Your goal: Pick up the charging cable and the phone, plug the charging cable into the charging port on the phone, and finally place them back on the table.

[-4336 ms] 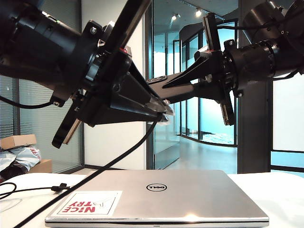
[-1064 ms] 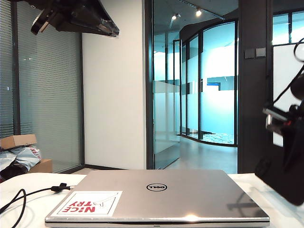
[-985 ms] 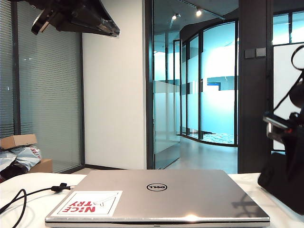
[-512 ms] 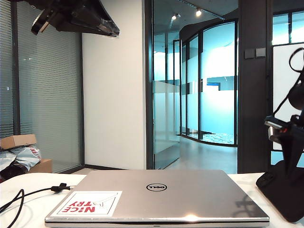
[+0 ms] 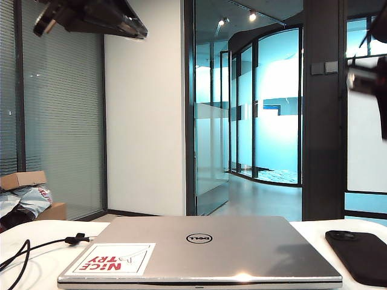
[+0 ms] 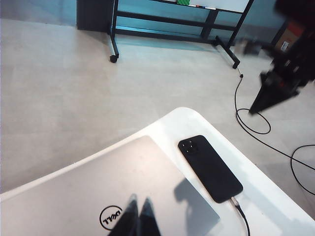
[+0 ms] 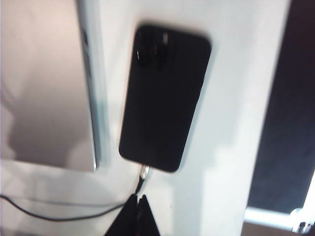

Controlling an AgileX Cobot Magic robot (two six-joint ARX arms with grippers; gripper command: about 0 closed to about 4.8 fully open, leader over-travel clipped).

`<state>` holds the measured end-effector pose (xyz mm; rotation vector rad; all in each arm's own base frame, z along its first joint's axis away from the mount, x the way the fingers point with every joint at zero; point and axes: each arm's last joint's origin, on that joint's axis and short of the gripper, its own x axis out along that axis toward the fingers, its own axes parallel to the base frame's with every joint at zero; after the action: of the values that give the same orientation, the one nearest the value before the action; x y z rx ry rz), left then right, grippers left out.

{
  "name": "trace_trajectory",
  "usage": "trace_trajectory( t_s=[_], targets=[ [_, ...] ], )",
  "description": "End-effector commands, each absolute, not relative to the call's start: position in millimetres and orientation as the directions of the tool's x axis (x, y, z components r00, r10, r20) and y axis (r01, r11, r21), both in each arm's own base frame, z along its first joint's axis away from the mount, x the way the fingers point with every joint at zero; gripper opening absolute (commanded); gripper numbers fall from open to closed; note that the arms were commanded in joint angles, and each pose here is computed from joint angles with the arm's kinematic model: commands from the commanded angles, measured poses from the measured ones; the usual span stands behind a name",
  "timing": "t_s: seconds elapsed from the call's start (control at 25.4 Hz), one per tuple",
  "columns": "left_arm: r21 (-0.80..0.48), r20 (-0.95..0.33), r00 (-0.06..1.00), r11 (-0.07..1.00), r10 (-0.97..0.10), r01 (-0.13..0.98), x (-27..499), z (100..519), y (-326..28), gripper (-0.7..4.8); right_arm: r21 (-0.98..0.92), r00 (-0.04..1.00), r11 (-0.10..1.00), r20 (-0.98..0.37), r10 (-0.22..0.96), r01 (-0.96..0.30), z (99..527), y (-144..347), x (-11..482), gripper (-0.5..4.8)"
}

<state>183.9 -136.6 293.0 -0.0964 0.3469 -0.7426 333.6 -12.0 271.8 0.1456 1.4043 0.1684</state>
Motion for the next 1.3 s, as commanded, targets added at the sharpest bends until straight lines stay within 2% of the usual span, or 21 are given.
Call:
trace_trajectory(
  t_s=[0.04, 0.2, 0.35, 0.51, 0.71, 0.87, 1.1, 1.3],
  targets=[
    [-0.206, -0.296, 0.677, 0.737, -0.674, 0.644, 177, 296, -131, -0.06, 0.164, 0.359, 0.982, -0.914, 0.189, -0.098, 299, -10, 315, -0.08],
    [-0.207, -0.304, 0.675, 0.738, -0.672, 0.642, 163, 287, -122, -0.06, 0.121, 0.605, 0.982, -0.775, 0.183, -0.142, 307, -8, 268, -0.08],
    [-0.190, -0.320, 0.670, 0.739, -0.669, 0.647, 156, 260, -116, -0.05, 0.097, 0.693, 0.983, -0.699, 0.178, -0.154, 292, -6, 236, -0.08],
    [-0.191, -0.326, 0.668, 0.739, -0.669, 0.646, 150, 225, -113, -0.06, 0.100, 0.682, 0.983, -0.709, 0.178, -0.152, 279, -6, 222, -0.06],
    [-0.184, -0.254, 0.687, 0.731, -0.681, 0.657, 146, 204, -110, -0.06, 0.100, 0.682, 0.983, -0.709, 0.178, -0.152, 279, -6, 222, -0.06],
    [-0.185, -0.256, 0.686, 0.731, -0.681, 0.657, 146, 204, -109, -0.06, 0.100, 0.683, 0.983, -0.708, 0.177, -0.152, 279, -6, 222, -0.06],
    [-0.120, -0.135, 0.722, 0.734, -0.679, 0.668, 132, 223, -95, -0.05, 0.099, 0.684, 0.983, -0.707, 0.177, -0.152, 279, -6, 222, -0.06],
    [-0.110, -0.040, 0.811, 0.809, -0.584, 0.577, 124, 223, -68, -0.06, 0.100, 0.685, 0.983, -0.707, 0.178, -0.152, 279, -6, 222, -0.06]
  ],
)
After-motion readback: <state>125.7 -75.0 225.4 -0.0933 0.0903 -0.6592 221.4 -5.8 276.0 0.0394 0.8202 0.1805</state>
